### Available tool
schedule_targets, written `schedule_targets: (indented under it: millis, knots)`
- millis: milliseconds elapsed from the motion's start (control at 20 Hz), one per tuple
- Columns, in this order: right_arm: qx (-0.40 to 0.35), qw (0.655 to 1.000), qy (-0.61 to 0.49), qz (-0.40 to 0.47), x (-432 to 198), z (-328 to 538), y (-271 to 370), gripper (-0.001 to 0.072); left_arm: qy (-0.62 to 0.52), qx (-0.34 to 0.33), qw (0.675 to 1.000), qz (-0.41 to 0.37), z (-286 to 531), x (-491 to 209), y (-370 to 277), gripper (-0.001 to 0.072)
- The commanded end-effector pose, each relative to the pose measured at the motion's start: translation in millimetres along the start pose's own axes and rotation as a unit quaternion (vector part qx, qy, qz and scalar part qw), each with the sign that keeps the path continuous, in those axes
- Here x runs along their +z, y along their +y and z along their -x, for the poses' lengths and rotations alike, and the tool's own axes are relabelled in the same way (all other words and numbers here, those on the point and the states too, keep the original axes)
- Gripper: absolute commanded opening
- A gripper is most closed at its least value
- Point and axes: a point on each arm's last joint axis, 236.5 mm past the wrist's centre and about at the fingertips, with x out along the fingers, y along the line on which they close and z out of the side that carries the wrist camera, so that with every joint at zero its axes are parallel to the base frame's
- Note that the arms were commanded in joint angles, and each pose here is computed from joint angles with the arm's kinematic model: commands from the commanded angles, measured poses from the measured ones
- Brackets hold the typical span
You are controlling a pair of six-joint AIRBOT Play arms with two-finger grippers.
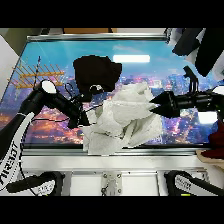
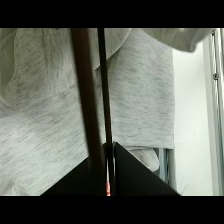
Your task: Fold the clothes and pants, and hang the long-sleeved shirts on hangers.
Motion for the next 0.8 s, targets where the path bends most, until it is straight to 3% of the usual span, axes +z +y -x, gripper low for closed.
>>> schedule_targets:
  millis: [0, 150, 750]
  knots:
    - [0.035, 0.999, 0.010, 0.004, -8, -23, 5, 0.0634, 0.000, 0.000, 1.000, 0.000, 0, 0, 0, 0.0015]
    - [0.070, 0.997, -0.006, 0.011, -1, -45, 14, 0.0634, 0.000, 0.000, 1.000, 0.000, 0, 0, 0, 0.0016]
    - [0.061, 0.998, 0.011, 0.016, -5, -62, 10, 0.0634, 0.000, 0.000, 1.000, 0.000, 0, 0, 0, 0.0016]
